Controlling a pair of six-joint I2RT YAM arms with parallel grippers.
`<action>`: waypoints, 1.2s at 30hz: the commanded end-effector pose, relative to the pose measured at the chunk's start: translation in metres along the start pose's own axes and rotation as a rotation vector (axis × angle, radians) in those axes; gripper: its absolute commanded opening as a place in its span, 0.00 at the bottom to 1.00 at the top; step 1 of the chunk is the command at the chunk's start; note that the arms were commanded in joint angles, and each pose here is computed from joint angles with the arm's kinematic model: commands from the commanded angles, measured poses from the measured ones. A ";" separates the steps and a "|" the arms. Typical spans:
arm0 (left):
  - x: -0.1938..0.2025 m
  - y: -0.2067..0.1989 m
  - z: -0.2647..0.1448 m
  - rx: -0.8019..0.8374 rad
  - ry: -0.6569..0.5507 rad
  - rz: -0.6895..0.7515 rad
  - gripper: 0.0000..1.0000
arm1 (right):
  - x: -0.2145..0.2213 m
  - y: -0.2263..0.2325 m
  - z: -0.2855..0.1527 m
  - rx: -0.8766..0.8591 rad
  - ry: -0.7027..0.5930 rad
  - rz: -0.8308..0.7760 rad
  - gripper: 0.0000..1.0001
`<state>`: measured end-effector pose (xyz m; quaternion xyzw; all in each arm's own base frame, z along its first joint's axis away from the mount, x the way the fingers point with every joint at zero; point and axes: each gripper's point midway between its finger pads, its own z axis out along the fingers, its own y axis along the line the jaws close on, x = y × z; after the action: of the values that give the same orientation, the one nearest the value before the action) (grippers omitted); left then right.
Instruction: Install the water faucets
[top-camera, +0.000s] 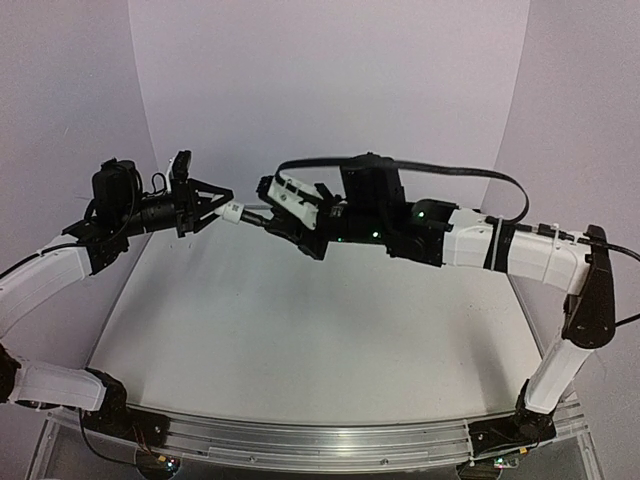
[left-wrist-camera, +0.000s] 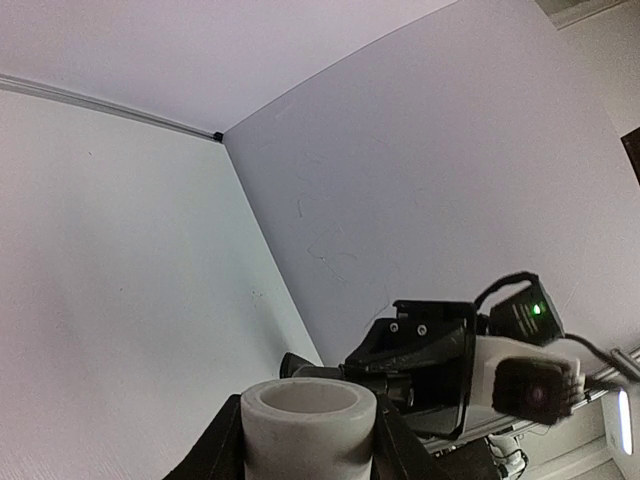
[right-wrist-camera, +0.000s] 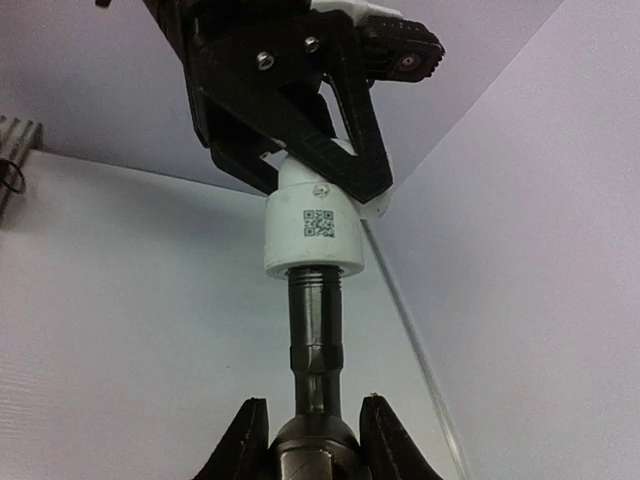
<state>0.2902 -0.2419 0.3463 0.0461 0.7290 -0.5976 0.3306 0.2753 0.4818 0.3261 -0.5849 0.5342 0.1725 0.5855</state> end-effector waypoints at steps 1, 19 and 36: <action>-0.011 -0.036 -0.006 0.100 -0.035 0.094 0.00 | -0.071 -0.010 -0.052 -0.348 -0.253 0.467 0.00; -0.011 -0.047 -0.013 0.120 -0.042 0.109 0.00 | -0.007 -0.067 -0.003 -0.868 -0.075 1.577 0.00; -0.015 -0.045 -0.016 0.090 -0.074 0.105 0.00 | 0.075 -0.095 -0.014 -0.949 -0.223 1.896 0.58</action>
<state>0.2815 -0.2433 0.3390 0.0319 0.7372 -0.6007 0.3077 0.3213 0.4667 0.2851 -0.1525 0.6156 0.7686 -0.0847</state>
